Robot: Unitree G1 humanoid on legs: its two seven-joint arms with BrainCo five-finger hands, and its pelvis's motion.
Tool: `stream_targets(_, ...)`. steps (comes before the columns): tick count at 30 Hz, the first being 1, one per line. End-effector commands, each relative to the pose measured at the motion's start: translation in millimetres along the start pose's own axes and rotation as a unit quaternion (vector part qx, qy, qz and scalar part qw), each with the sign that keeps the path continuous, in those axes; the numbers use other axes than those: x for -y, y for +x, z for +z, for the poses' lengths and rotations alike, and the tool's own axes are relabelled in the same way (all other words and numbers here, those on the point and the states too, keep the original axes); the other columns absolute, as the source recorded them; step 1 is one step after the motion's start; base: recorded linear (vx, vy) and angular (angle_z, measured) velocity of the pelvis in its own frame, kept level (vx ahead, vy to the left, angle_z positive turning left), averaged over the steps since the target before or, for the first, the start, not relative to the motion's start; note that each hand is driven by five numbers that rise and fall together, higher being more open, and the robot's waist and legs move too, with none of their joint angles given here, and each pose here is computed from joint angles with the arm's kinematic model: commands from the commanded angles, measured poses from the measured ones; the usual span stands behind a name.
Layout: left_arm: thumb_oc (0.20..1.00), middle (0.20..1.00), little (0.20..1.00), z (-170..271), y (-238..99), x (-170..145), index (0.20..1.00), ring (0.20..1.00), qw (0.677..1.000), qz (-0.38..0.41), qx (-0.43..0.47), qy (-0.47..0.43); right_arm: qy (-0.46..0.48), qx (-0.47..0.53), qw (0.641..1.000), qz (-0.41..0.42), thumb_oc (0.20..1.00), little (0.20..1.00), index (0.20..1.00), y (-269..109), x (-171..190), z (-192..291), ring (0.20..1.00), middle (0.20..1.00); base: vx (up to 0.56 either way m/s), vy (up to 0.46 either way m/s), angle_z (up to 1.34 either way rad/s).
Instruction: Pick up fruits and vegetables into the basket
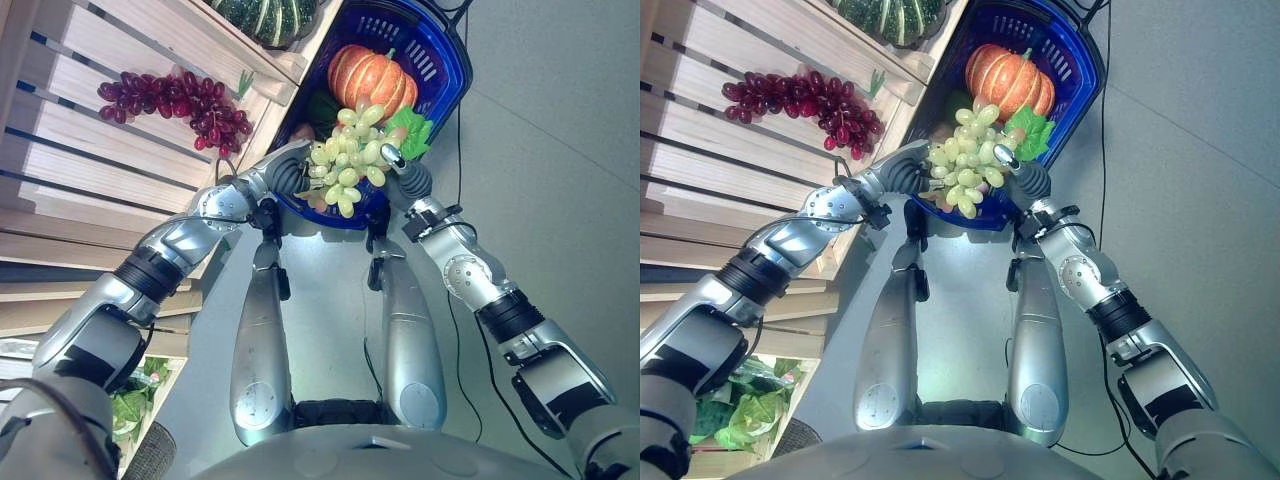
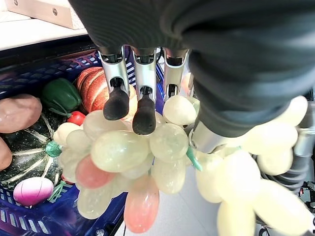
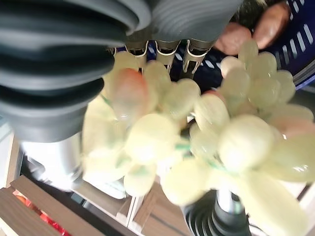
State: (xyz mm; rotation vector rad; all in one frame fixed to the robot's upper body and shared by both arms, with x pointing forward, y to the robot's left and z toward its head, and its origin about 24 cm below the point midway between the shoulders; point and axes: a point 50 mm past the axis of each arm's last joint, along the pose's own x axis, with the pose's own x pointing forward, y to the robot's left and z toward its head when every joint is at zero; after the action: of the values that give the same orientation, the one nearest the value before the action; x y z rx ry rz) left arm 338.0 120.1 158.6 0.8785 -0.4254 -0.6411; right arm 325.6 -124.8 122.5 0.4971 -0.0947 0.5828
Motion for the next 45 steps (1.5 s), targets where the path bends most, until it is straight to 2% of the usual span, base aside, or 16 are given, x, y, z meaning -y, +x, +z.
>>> stream_targets(1,0.200,0.200,0.200,49.4,10.2,0.9,0.200,0.200,0.992,0.021,0.123,0.016,0.016,0.025,0.987,0.157,0.200,0.200,0.200,13.2,-67.0,2.5,0.200,0.200,0.00,0.000,0.00)
stream_targets(5,0.200,0.200,0.200,51.1,9.2,-0.8,0.200,0.200,0.990,0.048,0.133,0.012,0.022,0.028,0.987,0.154,0.200,0.200,0.200,13.2,-66.6,2.5,0.200,0.200,0.00,0.000,0.00)
stream_targets(6,0.278,0.278,0.278,51.6,8.8,-1.3,0.278,0.278,0.989,0.058,0.136,0.014,0.028,0.029,0.987,0.154,0.200,0.200,0.200,13.2,-66.4,2.4,0.200,0.200,0.00,0.000,0.00)
stream_targets(7,0.404,0.404,0.404,52.1,8.5,-1.8,0.404,0.404,0.988,0.065,0.138,0.014,0.030,0.030,0.987,0.155,0.200,0.200,0.200,13.1,-66.3,2.3,0.200,0.200,0.00,0.000,0.00)
stream_targets(8,0.598,0.598,0.598,53.0,8.1,-2.9,0.598,0.598,0.987,0.076,0.140,0.012,0.031,0.034,0.987,0.155,0.200,0.200,0.200,12.8,-66.5,2.5,0.200,0.200,0.00,0.000,0.00)
stream_targets(9,1.000,1.000,1.000,52.9,7.8,-3.7,1.000,1.000,0.986,0.085,0.141,0.012,0.034,0.037,0.987,0.156,0.200,0.200,0.200,12.7,-67.0,3.1,0.200,0.200,0.00,0.000,0.00)
stream_targets(14,1.000,1.000,1.000,52.1,5.9,-7.0,1.000,1.000,0.981,0.124,0.147,0.004,0.038,0.043,0.986,0.157,0.200,0.200,0.200,12.7,-68.2,3.0,0.200,0.200,0.00,0.000,0.00)
stream_targets(20,1.000,1.000,1.000,51.2,0.8,-15.9,1.000,1.000,0.965,0.211,0.157,-0.010,0.061,0.054,0.986,0.149,0.200,0.200,0.200,12.1,-65.8,2.4,0.200,0.200,0.00,0.000,0.00)
stream_targets(22,1.000,1.000,1.000,48.8,-5.0,-24.7,1.000,1.000,0.945,0.281,0.163,-0.023,0.071,0.069,0.986,0.138,0.200,0.200,0.200,12.6,-62.7,4.7,0.200,0.200,0.00,0.000,0.00)
stream_targets(31,1.000,1.000,1.000,42.4,-22.6,-48.8,1.000,1.000,0.900,0.400,0.170,-0.039,0.093,0.098,0.986,0.099,0.200,0.200,0.200,11.6,-51.1,11.7,0.200,0.200,0.00,-0.001,0.02)
stream_targets(38,1.000,1.000,1.000,33.3,-28.7,-70.7,1.000,1.000,0.881,0.450,0.145,0.015,0.087,0.135,0.987,0.030,0.200,0.200,0.200,13.5,-27.0,27.5,0.200,0.200,0.00,0.005,0.00)
stream_targets(45,1.000,1.000,1.000,17.7,-28.4,-101.1,1.000,1.000,0.868,0.474,0.080,0.125,-0.005,0.125,0.989,-0.084,0.200,0.200,0.200,20.2,12.7,46.4,0.200,0.200,0.00,0.042,-0.02)
